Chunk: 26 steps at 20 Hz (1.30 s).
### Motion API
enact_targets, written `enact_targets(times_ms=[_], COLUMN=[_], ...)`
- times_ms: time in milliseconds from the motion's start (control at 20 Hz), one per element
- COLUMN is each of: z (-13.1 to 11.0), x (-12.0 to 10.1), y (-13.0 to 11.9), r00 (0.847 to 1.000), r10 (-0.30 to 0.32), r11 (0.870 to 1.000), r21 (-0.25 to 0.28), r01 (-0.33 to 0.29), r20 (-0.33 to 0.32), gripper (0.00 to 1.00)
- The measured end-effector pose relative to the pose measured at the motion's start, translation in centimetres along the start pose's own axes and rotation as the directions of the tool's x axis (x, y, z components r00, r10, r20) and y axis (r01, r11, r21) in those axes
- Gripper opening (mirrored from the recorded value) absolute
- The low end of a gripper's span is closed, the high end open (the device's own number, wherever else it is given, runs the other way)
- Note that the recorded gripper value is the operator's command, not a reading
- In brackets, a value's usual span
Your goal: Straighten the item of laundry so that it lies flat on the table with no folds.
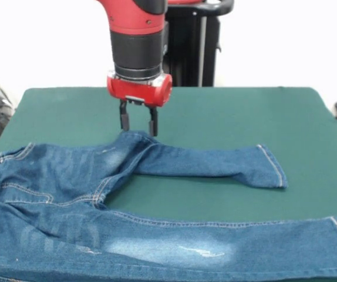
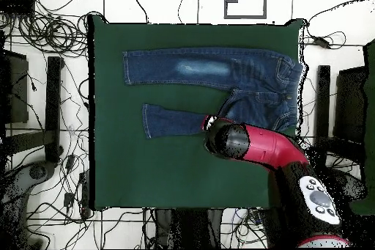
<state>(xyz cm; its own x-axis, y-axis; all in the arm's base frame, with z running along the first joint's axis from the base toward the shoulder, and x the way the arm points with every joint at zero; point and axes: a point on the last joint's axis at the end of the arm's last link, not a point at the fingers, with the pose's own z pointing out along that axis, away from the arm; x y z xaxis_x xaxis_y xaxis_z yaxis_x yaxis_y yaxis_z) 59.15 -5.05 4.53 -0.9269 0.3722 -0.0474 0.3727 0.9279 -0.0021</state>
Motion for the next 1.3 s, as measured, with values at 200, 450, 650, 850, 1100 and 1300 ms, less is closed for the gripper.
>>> enact_targets(times_ms=[200,450,650,850,1100,1300], z=[-0.8,-0.9,-0.4,0.2,1.1,1.5], x=[-0.9,-2.2,-2.9,-3.2,-2.9,-2.7], y=[1.0,0.9,0.1,-1.3,-2.2,-2.1], r00=[1.0,0.999,0.998,0.995,0.993,0.992], r10=[0.004,0.032,0.061,0.094,0.121,0.126], r11=[1.0,0.998,0.995,0.991,0.986,0.983], r21=[0.029,0.059,0.071,0.09,0.117,0.13], r01=[-0.004,-0.034,-0.063,-0.096,-0.122,-0.126], r20=[0.002,0.026,0.031,0.025,0.014,0.011], gripper=[1.0,1.0,1.0,1.0,1.0,1.0])
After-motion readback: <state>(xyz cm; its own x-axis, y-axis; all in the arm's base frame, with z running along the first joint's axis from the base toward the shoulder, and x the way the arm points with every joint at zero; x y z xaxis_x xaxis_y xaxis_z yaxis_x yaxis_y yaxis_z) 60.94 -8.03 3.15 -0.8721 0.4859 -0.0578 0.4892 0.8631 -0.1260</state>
